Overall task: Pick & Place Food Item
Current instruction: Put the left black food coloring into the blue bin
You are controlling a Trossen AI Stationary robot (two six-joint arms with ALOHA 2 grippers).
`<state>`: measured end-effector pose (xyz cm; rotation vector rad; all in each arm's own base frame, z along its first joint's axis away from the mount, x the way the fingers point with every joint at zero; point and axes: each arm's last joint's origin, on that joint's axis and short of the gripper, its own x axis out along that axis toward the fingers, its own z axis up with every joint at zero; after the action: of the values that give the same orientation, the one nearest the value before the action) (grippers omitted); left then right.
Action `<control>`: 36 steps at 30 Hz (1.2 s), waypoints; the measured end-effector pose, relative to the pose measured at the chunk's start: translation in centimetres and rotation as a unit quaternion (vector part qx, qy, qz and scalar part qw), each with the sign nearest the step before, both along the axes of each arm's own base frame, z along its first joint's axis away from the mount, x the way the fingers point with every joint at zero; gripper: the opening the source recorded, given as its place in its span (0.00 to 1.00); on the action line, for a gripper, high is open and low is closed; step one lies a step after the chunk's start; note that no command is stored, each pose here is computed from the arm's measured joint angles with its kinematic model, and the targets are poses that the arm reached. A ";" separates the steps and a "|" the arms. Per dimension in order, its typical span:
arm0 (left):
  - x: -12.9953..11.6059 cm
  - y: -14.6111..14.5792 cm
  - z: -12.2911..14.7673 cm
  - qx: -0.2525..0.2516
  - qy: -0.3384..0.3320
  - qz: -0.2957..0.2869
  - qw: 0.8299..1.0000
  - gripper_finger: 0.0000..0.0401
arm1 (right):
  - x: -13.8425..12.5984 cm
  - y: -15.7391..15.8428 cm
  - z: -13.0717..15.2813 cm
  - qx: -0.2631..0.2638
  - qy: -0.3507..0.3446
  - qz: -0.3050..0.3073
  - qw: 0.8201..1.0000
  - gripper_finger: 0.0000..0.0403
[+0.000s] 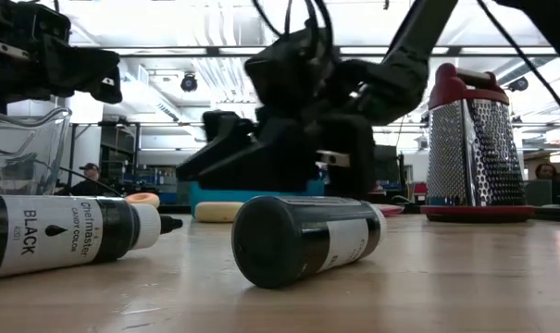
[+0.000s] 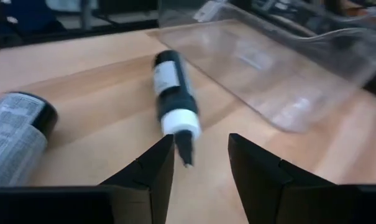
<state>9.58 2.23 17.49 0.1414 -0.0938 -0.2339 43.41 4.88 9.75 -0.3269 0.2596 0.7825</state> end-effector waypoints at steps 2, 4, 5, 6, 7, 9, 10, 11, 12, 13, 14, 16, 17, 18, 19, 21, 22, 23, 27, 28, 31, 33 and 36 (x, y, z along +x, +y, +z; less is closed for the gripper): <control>0.0 0.0 0.0 0.000 0.001 0.000 1.000 0.06 | 0.7 -0.1 -0.2 0.015 0.010 0.012 1.000 0.40; 0.0 0.0 0.0 -0.001 0.002 0.000 1.000 0.06 | 1.0 -0.2 -0.3 0.025 0.025 0.021 0.999 0.42; 0.0 0.0 -0.1 -0.001 0.003 0.000 1.000 0.06 | 1.2 -0.2 -0.4 0.027 0.030 0.023 0.999 0.43; 0.0 0.0 -0.1 -0.001 0.003 0.000 1.000 0.06 | 1.3 -0.1 -0.5 0.027 0.031 0.024 0.999 0.43; 0.0 0.0 -0.1 -0.001 0.003 -0.001 1.000 0.06 | 1.4 0.0 -0.5 0.027 0.034 0.027 0.999 0.44; 0.0 0.0 -0.1 -0.002 0.004 -0.001 1.000 0.06 | 1.6 0.3 -0.4 0.028 0.040 0.038 0.998 0.45; 0.0 0.0 -0.1 -0.001 0.004 -0.001 1.000 0.06 | 1.7 0.4 -0.3 0.026 0.040 0.042 0.998 0.45; 0.0 0.0 -0.1 -0.002 0.004 -0.001 1.000 0.06 | 1.7 0.4 -0.2 0.023 0.041 0.044 0.998 0.45; 0.0 0.0 -0.1 -0.002 0.004 -0.001 1.000 0.06 | 1.8 0.4 -0.1 0.021 0.040 0.046 0.998 0.45; 0.0 0.0 -0.1 -0.002 0.004 -0.001 1.000 0.06 | 1.8 0.4 -0.1 0.017 0.040 0.047 0.998 0.44; 0.0 0.0 -0.1 -0.002 0.004 -0.001 1.000 0.06 | 1.9 0.3 -0.1 0.012 0.038 0.049 0.998 0.44; 0.0 0.0 -0.1 -0.002 0.004 -0.001 1.000 0.06 | 2.0 0.4 0.0 0.005 0.030 0.053 0.998 0.44; 0.0 0.0 -0.1 -0.002 0.004 -0.001 1.000 0.06 | 2.0 0.4 0.0 0.003 0.027 0.054 0.998 0.44; 0.0 0.0 -0.1 -0.002 0.004 -0.001 1.000 0.06 | 2.1 0.5 0.1 0.002 0.027 0.056 0.998 0.45; 0.0 0.0 -0.1 -0.002 0.004 -0.001 1.000 0.06 | 2.1 0.5 0.1 0.001 0.026 0.056 0.998 0.45; 0.0 0.0 -0.1 -0.001 0.004 -0.001 1.000 0.06 | 2.1 0.5 0.1 -0.001 0.026 0.058 0.998 0.46; 0.0 0.0 -0.1 -0.002 0.004 -0.001 1.000 0.06 | 2.0 0.5 0.1 -0.001 0.026 0.058 0.998 0.46; 0.0 0.0 -0.1 -0.002 0.004 -0.001 1.000 0.06 | 2.1 0.5 0.1 -0.002 0.025 0.058 0.998 0.46; 0.0 0.0 -0.1 -0.002 0.004 -0.001 1.000 0.06 | 2.0 0.6 0.1 -0.003 0.024 0.060 0.998 0.45; 0.0 0.0 -0.1 -0.002 0.004 -0.001 1.000 0.06 | 2.0 0.7 0.0 -0.004 0.023 0.061 0.998 0.45; 0.0 0.0 -0.1 -0.002 0.004 0.000 1.000 0.06 | 2.5 0.7 -0.7 0.001 0.020 0.066 0.998 0.45; 0.0 0.0 -0.1 -0.002 0.004 0.000 1.000 0.06 | 3.0 0.8 -1.5 0.019 0.032 0.080 0.996 0.45; 0.0 0.0 -0.1 -0.002 0.005 0.000 1.000 0.06 | 3.9 0.5 -2.6 0.054 0.054 0.098 0.992 0.45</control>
<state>9.63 2.25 17.41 0.1362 -0.0850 -0.2351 47.32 5.39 7.20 -0.2096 0.2894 1.0054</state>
